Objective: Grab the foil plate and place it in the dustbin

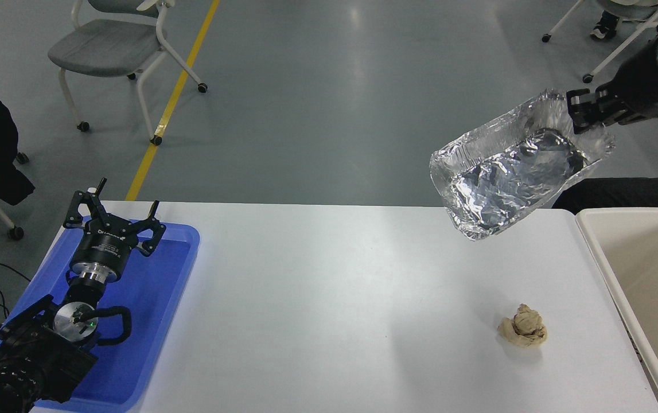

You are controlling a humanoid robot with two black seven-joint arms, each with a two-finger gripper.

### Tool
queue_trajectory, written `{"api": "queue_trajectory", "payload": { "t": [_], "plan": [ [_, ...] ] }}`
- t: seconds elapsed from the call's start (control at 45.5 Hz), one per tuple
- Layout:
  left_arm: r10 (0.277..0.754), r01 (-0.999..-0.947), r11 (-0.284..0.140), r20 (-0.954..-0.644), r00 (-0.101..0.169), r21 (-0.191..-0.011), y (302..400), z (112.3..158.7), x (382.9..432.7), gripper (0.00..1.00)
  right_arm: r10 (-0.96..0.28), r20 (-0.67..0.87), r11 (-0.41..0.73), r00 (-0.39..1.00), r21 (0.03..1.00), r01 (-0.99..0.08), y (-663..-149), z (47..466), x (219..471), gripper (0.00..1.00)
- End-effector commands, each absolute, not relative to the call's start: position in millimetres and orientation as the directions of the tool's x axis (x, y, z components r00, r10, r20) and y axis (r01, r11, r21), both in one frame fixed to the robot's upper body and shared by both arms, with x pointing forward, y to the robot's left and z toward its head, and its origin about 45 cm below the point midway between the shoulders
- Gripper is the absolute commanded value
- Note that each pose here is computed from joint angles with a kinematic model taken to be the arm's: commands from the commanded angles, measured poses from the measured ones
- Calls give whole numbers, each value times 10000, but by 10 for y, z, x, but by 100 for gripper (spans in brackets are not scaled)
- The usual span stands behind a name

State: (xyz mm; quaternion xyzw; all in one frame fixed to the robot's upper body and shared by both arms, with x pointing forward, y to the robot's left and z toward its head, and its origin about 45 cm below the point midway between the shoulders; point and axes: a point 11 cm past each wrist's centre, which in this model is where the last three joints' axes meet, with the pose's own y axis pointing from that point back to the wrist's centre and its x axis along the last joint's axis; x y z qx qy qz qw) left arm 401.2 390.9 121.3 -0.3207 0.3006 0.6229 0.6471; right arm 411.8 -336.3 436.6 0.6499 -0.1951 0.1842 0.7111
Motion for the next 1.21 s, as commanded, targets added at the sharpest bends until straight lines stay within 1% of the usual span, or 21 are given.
{"api": "queue_trajectory", "payload": {
  "t": [0.0, 0.066, 0.132, 0.198, 0.22, 0.242, 0.308, 0.396, 0.484, 0.571, 0.659, 0.813, 0.835, 0.901, 1.011, 1.033, 1.121, 1.187],
  "plan": [
    [6136, -9990, 178, -7884, 430, -406, 3912, 1213, 4012, 100, -182, 5163, 1127, 8562, 8520, -5113, -3517, 4432, 4061, 0],
    [6125, -9989, 199, -7891, 457, -425, 3904, 1217, 4016, 100, -319, 5063, 1190, 8617, 8580, -4997, -3590, 4416, 4036, 0],
    [6136, -9990, 178, -7884, 430, -406, 3912, 1213, 4012, 100, -533, 5024, 1309, 8630, 8603, -4927, -3722, 4393, 4008, 0],
    [6125, -9989, 199, -7891, 457, -424, 3904, 1217, 4016, 100, -937, 5138, 1452, 8528, 8544, -4989, -3914, 4400, 3986, 0],
    [6136, -9990, 179, -7884, 430, -406, 3912, 1213, 4012, 100, -1057, 5137, 1543, 8514, 8543, -4963, -3993, 4388, 3973, 0],
    [6125, -9989, 199, -7891, 457, -424, 3904, 1217, 4016, 100, -1187, 5137, 1640, 8497, 8542, -4934, -4083, 4377, 3955, 0],
    [6136, -9990, 178, -7884, 430, -406, 3912, 1213, 4012, 100, -1500, 5231, 2081, 8390, 8463, -4905, -4380, 4356, 3912, 0],
    [6125, -9989, 199, -7891, 457, -425, 3904, 1217, 4016, 100, -2073, 5547, 2962, 8058, 8206, -4887, -4933, 4338, 3814, 0],
    [6136, -9990, 178, -7884, 430, -406, 3912, 1213, 4012, 100, -2727, 5751, 3818, 7713, 8006, -4619, -5454, 4278, 3653, 0],
    [6125, -9989, 199, -7891, 457, -424, 3904, 1217, 4016, 100, -3478, 5981, 4422, 7220, 7837, -4362, -5933, 4202, 3451, 0],
    [6136, -9990, 178, -7884, 430, -406, 3912, 1213, 4012, 100, -3841, 6163, 4787, 6875, 7696, -4225, -6235, 4097, 3343, 0],
    [6136, -9990, 178, -7884, 430, -406, 3912, 1213, 4012, 100, -4234, 6442, 5339, 6370, 7455, -3991, -6615, 3805, 3183, 0],
    [6125, -9989, 199, -7891, 457, -424, 3904, 1217, 4016, 100, -4287, 6459, 5393, 6317, 7439, -3946, -6653, 3746, 3162, 0],
    [6136, -9990, 178, -7884, 430, -406, 3912, 1213, 4012, 100, -4473, 6528, 5525, 6114, 7392, -3851, -6751, 3555, 3097, 0],
    [6136, -9990, 178, -7884, 430, -406, 3912, 1213, 4012, 100, -4649, 6564, 5460, 5942, 7409, -3912, -6757, 3107, 3071, 0],
    [6136, -9989, 182, -7884, 444, -421, 3910, 1219, 4017, 100, -4633, 6640, 5536, 5869, 7340, -3934, -6776, 2990, 3040, 0],
    [6136, -9990, 178, -7884, 430, -406, 3912, 1213, 4012, 100, -4541, 6799, 5823, 5758, 7156, -3858, -6836, 2676, 2912, 0],
    [6136, -9990, 178, -7884, 430, -406, 3912, 1213, 4012, 100, -4539, 6800, 5809, 5759, 7159, -3874, -6777, 2407, 2895, 0]
  ]
}}
